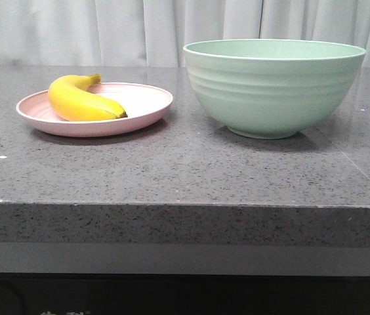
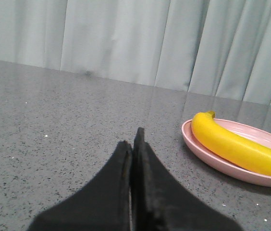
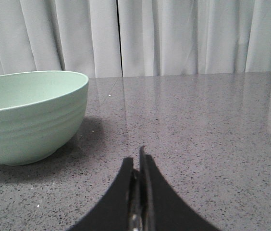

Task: Transfer banana from pink plate to green bowl

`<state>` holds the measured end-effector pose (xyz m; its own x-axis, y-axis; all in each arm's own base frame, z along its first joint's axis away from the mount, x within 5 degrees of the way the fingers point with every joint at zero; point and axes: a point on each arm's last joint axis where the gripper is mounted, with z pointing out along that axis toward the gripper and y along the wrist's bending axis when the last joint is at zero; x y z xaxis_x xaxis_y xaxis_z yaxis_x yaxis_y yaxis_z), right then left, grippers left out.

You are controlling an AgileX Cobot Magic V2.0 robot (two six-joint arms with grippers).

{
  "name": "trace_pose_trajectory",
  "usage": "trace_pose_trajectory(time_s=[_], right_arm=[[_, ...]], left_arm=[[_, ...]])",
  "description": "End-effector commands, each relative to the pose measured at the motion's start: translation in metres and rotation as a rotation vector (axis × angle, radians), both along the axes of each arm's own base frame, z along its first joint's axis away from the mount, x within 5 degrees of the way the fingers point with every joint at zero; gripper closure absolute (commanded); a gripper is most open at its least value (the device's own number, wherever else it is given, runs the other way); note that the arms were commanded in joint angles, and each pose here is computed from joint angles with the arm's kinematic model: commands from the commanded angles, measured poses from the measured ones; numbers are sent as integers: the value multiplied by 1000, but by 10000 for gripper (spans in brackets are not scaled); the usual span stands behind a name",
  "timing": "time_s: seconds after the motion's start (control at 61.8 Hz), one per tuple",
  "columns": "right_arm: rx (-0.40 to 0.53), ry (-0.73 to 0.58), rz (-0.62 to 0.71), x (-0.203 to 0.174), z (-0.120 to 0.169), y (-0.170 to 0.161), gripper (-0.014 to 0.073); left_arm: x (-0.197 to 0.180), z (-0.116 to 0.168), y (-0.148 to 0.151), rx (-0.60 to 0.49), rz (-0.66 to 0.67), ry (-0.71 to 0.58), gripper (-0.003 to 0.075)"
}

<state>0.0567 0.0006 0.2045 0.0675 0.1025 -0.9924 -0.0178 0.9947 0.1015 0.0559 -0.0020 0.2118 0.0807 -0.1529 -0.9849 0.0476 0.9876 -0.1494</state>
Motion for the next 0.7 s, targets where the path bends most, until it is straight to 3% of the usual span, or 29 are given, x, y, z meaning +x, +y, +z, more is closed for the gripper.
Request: trace_pose_trajectory(time_s=[0.0,0.146,0.275,0.518,0.679], right_arm=[[-14,-121,-5,-3,11,0,664],[-15,-126,-5,-4,12,0,664],[-15,-117,-4,-6,23,0,664],[-48,-141,-8,-21,80,0,664],[-71,-55,-15,-24,119,-1,664]], left_arm=[[-3,7,0,-19,-4,-99,738],[-4,12,0,34,1,-151,738],[-9,34,0,55,5,-232,738],[-20,95,0,54,6,-247,738],[-20,137,1,57,5,-181,738]])
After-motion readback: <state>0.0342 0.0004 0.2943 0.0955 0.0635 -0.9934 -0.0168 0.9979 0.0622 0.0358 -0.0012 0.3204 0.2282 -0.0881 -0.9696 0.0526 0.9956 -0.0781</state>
